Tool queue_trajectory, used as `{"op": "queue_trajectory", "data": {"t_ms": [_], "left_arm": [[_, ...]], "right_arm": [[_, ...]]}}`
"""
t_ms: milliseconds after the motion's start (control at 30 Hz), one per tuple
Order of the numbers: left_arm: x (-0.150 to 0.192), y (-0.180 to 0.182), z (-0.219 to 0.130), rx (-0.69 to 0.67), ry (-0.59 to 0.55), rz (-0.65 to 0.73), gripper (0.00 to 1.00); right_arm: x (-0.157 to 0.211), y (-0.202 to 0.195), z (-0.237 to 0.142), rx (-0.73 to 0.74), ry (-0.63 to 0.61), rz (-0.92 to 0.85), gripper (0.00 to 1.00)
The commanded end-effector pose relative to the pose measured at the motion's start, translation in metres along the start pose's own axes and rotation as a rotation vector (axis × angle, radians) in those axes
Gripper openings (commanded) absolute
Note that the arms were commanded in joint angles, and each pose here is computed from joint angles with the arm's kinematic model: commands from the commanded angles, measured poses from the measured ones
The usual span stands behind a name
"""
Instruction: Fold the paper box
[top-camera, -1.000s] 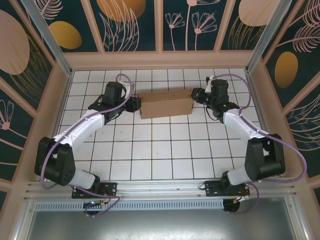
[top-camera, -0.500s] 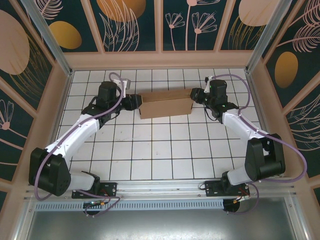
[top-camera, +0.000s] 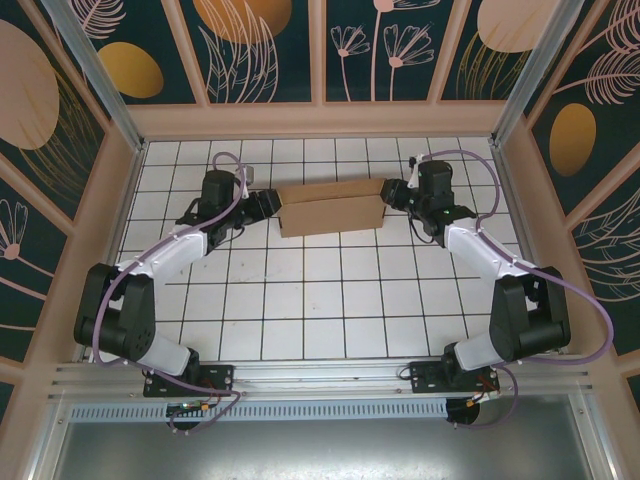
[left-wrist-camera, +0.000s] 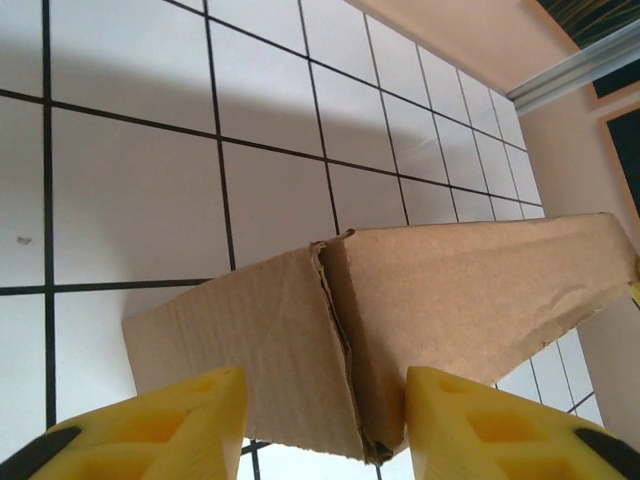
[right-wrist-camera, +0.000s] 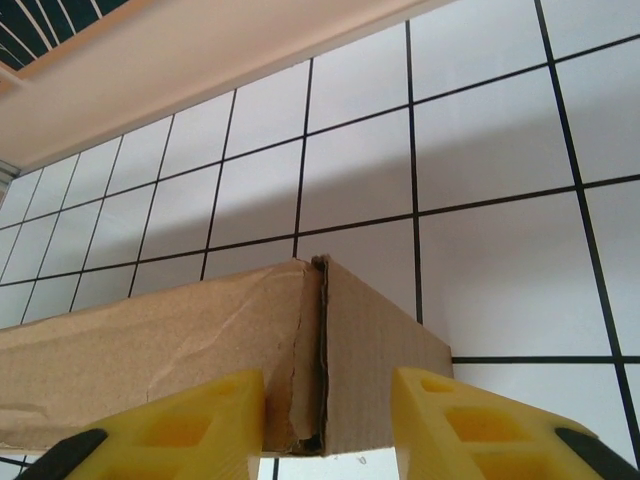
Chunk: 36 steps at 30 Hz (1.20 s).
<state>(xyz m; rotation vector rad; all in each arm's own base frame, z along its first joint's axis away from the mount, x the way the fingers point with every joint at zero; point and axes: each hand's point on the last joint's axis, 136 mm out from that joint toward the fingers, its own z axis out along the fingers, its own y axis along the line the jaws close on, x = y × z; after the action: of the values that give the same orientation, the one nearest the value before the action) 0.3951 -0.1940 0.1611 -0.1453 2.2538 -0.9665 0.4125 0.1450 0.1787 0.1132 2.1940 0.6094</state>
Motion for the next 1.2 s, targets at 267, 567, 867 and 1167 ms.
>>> {"op": "queue_trajectory", "data": {"t_ms": [267,567,867,1167], "left_arm": [[0.032,0.030,0.018,-0.019,0.059,-0.106,0.21],[0.012,0.009,0.022,0.035,0.060,-0.070,0.19],[-0.015,-0.010,0.025,0.063,0.027,-0.036,0.20],[-0.072,-0.027,0.041,0.109,-0.050,-0.034,0.19]], "right_arm": [[0.052,-0.020,0.011,0.032,0.137,0.029,0.26],[0.029,0.020,0.004,-0.151,0.124,0.005,0.25],[-0.003,0.054,-0.003,-0.285,0.077,0.009,0.26],[-0.052,0.078,0.015,-0.349,0.026,-0.024,0.26]]}}
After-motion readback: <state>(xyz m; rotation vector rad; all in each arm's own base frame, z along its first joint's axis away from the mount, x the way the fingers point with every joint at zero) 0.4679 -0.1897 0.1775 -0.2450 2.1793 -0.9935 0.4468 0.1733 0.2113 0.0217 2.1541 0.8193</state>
